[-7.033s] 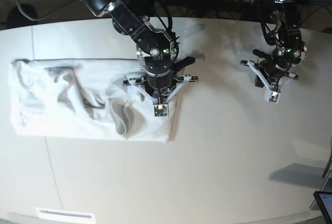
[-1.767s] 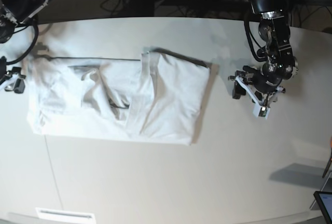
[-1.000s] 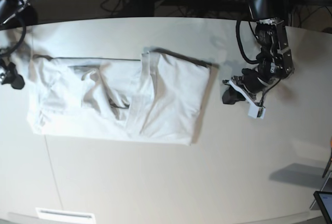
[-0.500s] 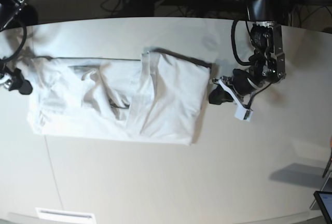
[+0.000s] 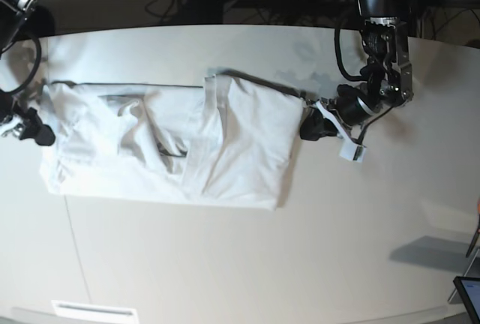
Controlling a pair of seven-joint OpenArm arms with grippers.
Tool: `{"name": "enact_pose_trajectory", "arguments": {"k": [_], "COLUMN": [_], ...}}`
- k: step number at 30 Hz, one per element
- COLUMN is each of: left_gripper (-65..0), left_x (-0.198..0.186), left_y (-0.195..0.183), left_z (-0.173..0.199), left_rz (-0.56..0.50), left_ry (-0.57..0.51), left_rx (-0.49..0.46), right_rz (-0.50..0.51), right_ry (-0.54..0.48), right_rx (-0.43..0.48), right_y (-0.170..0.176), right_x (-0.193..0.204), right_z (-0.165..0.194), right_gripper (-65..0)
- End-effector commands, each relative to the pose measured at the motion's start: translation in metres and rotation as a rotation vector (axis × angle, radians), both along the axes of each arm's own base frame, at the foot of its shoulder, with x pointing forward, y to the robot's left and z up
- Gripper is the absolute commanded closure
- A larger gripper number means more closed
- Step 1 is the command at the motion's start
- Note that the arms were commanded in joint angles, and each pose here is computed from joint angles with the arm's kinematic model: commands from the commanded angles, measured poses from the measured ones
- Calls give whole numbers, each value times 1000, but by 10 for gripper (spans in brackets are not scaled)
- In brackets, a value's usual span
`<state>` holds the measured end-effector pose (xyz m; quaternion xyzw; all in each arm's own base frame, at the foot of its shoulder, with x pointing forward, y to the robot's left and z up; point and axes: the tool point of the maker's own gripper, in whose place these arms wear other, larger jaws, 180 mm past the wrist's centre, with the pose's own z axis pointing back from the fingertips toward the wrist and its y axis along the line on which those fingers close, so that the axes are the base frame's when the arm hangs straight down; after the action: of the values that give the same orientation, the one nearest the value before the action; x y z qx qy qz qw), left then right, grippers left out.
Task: Fold the T-shirt properly
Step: 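Grasp the stack's two ends with both grippers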
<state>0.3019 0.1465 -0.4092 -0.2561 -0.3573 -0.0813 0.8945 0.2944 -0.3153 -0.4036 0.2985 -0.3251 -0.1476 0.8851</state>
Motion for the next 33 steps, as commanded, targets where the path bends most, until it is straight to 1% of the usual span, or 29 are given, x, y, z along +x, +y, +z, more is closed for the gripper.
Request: {"name": "enact_pose_trajectory", "arguments": {"k": [1, 5, 10, 15, 19, 23, 25, 30, 33], "left_gripper": [0, 0, 0, 0, 0, 0, 0, 0, 0], "left_x": [-5, -7, -8, -6, -4, -4, -4, -8, -8], "left_y": [0, -6, -16, -19, -19, -25, -27, -41, -44], "left_z": [0, 6, 2, 4, 6, 6, 5, 3, 3], "left_rz": [-19, -29, -27, -26, -26, -24, -25, -68, -74], "left_ry": [13, -6, 3, -3, -8, -9, -7, 2, 2], "left_rx": [32, 28, 4, -7, -7, -22, -24, -28, -32], "right_rz": [21, 22, 56, 66, 92, 118, 124, 143, 187], "right_ry": [25, 26, 54, 63, 85, 57, 43, 49, 61], "right_rx": [-28, -25, -21, -20, 13, 11, 1, 25, 27], "right_y": [-3, -2, 2, 4, 21, 36, 37, 51, 66], "right_x": [-2, -2, -5, -5, -9, -3, 0, -1, 0], "right_z": [0, -1, -1, -1, -10, -5, -1, -6, -10], "right_gripper": [-441, -441, -441, -441, -441, -441, -441, -437, -434]}}
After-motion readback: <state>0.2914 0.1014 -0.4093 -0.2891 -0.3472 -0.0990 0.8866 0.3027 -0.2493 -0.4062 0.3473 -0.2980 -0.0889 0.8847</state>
